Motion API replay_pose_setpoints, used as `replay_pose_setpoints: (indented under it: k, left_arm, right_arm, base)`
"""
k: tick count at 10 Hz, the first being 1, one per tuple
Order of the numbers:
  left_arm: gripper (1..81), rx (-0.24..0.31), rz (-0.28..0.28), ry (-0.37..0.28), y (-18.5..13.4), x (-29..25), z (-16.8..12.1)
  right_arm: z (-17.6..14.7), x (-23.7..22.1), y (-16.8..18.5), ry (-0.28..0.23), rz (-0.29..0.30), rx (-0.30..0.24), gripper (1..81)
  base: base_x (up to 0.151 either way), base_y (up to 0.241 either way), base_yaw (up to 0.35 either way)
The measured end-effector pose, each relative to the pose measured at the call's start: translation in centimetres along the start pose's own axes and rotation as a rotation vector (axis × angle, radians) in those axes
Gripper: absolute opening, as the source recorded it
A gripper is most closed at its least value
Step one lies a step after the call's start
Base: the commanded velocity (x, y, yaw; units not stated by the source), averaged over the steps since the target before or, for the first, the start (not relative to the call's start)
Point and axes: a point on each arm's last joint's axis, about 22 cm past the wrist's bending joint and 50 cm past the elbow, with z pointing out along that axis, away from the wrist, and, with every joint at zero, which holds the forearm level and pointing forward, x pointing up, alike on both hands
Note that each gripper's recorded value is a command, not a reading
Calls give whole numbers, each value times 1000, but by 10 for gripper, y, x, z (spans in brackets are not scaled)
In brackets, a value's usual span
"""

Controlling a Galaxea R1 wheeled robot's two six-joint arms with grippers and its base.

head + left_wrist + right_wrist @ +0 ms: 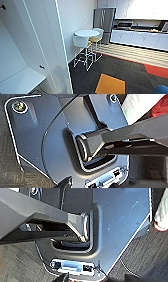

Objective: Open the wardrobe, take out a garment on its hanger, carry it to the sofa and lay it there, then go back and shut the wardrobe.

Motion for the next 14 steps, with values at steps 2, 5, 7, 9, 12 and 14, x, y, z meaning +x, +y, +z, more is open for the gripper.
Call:
replay_pose_setpoints:
  k: [2,5,7,9,12,14]
  left_arm:
    - [811,15,3,-4,-4,0,0]
    - [811,12,3,-4,-2,0,1]
    - [811,8,8,3,1,6,2]
    - [811,8,8,-2,2,1,2]
    - [811,8,10,-1,2,3,2]
    - [811,7,22,-2,3,1,2]
  right_arm:
    - [3,0,-12,1,3,14,811]
    - [2,1,-8,1,4,8,811]
    - [3,-2,-11,-3,6,13,811]
    - [2,0,-9,0,5,11,811]
    - [3,-1,-11,0,5,12,811]
    - [2,-1,-9,0,5,10,811]
  base:
    - [0,0,299]
    - [0,0,299]
    - [0,0,299]
    - [0,0,299]
    - [0,0,299]
    - [0,0,300]
